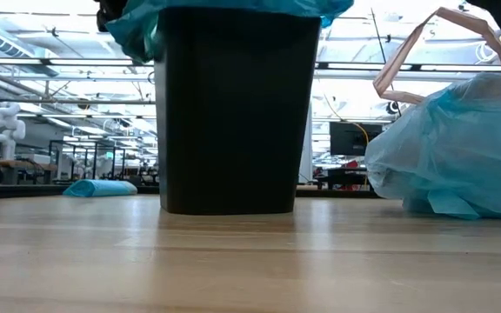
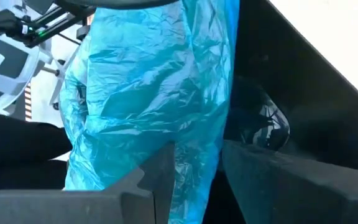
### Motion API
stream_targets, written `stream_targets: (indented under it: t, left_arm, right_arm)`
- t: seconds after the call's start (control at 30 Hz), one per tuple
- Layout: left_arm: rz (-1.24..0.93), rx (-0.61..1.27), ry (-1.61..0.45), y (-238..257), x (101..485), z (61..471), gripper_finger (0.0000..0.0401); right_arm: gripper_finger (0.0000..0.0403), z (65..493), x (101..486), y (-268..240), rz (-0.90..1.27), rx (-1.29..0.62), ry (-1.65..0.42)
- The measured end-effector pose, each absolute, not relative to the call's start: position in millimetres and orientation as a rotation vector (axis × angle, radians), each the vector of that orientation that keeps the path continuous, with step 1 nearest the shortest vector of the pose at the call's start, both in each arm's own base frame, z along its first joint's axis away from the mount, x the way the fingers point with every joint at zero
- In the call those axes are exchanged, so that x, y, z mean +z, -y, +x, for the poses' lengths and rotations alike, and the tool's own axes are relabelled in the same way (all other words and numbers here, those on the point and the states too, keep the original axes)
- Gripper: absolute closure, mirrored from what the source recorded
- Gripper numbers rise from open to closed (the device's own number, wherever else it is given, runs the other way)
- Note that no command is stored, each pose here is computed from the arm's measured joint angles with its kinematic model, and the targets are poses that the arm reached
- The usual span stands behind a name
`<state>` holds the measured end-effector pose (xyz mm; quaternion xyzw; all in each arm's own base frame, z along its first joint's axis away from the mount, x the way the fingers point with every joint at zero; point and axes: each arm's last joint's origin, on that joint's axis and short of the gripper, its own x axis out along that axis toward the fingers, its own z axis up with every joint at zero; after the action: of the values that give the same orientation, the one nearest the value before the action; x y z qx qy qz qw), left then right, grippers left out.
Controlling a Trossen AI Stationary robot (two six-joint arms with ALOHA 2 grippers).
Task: Place trash/remove bag and relplace
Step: Insert a new blue trash bag into the trash bin
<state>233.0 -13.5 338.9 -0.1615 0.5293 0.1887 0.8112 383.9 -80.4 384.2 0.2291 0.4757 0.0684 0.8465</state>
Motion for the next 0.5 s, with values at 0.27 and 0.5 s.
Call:
stream_targets:
  t: [0.27,0.5]
  left_arm:
    - [-0.332,0.342,-1.125,15,346,233,0.0231]
    - [-0.321,0.326,-0.986,12,380,214,0.0230]
  right_arm:
    - [0.0275,383,384,79,0.525,0.123,-1.020]
    - [0.0275,373,394,78,0.507,0.035,-1.009]
